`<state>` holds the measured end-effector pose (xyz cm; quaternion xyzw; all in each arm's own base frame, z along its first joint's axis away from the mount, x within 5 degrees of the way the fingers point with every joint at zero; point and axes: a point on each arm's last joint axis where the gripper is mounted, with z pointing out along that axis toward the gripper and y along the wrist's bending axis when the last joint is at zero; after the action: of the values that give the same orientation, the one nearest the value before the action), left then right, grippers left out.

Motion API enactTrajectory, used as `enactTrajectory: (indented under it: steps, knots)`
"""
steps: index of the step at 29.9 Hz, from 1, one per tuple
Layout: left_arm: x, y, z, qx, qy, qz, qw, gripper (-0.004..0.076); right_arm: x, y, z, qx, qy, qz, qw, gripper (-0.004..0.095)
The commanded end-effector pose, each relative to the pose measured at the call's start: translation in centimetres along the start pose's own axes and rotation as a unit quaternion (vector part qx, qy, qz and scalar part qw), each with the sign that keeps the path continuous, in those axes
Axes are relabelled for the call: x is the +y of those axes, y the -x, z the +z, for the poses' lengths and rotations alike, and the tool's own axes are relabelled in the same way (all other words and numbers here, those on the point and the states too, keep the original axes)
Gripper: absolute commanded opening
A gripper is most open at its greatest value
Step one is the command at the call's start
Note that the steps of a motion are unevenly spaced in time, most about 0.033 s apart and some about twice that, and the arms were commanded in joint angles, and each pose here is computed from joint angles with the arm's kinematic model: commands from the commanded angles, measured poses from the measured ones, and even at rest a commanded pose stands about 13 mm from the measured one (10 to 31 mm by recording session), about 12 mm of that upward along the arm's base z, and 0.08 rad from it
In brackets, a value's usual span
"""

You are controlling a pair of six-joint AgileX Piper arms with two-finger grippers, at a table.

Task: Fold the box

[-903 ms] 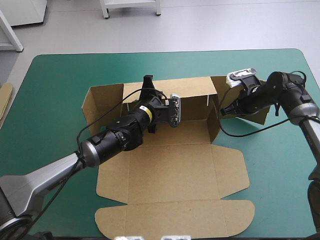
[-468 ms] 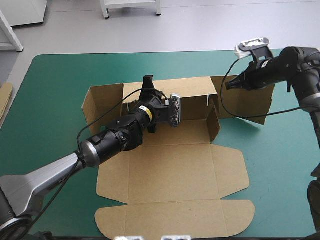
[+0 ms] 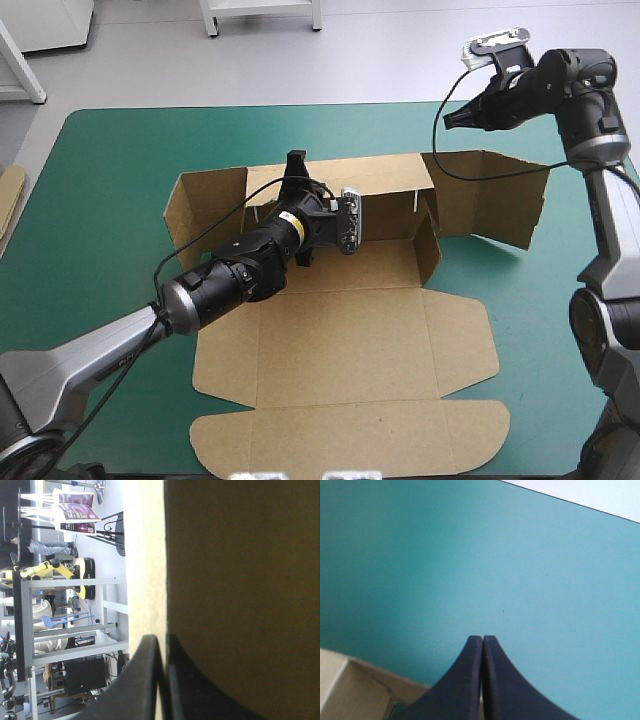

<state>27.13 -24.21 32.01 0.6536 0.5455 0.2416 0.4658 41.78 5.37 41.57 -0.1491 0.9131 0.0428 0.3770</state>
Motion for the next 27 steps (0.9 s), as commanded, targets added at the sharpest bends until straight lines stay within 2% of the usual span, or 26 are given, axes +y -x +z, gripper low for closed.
enactTrajectory:
  steps: [1,6,13,18,27]
  knots:
    - [1.2,0.2,-1.2,-0.011,0.015,-0.031,0.999,-0.0008,-0.5,2.0,-1.0,-0.066,-0.014,0.002,0.998,0.0008]
    - [1.2,0.2,-1.2,-0.011,0.015,-0.031,0.999,-0.0008,-1.2,2.3,2.5,-0.048,-0.013,0.004,0.999,0.0010]
    - [1.2,0.2,-1.2,-0.011,0.015,-0.031,0.999,-0.0009,-1.3,0.7,5.6,0.033,0.000,0.011,0.999,-0.0004]
    - [1.2,0.2,-1.2,-0.010,0.015,-0.031,0.999,-0.0008,-1.5,0.6,5.4,0.045,-0.010,0.014,0.999,-0.0004]
    - [1.2,0.2,-1.2,-0.010,0.015,-0.030,0.999,-0.0008,-0.8,-0.1,3.9,0.055,0.009,0.023,0.998,-0.0004]
